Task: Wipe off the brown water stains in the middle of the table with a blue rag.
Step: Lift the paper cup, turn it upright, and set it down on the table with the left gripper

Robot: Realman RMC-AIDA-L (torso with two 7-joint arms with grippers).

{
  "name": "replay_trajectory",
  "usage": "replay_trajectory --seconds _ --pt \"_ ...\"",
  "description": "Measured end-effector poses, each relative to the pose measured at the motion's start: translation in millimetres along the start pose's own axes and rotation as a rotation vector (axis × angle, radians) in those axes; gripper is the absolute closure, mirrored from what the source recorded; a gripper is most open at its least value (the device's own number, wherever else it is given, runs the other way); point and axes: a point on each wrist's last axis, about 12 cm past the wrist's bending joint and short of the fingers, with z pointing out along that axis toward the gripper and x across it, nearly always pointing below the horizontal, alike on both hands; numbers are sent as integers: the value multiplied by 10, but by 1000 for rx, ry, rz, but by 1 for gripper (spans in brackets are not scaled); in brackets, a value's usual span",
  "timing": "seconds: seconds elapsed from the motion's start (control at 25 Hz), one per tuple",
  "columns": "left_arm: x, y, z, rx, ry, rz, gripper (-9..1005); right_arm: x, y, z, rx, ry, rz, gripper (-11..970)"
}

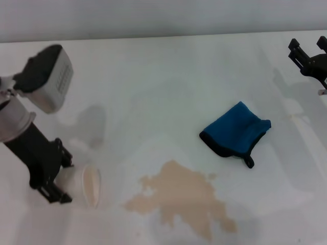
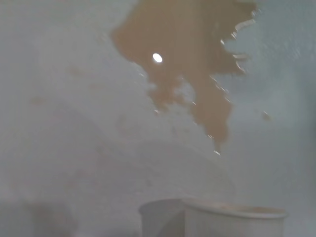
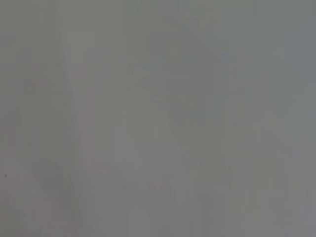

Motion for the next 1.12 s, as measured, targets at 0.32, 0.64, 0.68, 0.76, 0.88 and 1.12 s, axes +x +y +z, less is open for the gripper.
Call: replay_trajectory --seconds 0.32,0.64,0.68,0.76,0.88,1.12 --pt "175 58 -247 -195 -205 -126 327 -1 9 7 -6 1 -3 151" --pt "426 24 -350 -386 -440 -229 403 2 13 7 -10 5 -5 151" --pt "471 12 -355 -422 -492 -249 406 0 14 10 -11 4 -6 151" --pt "610 -45 -324 -510 -636 -293 411 -2 16 13 -12 3 -7 151" --pt "771 -151 -233 -623 -811 -303 419 -7 13 17 -13 2 -8 151" --pt "1024 -431 202 -807 -1056 -329 423 -29 2 34 -12 -4 -14 151"
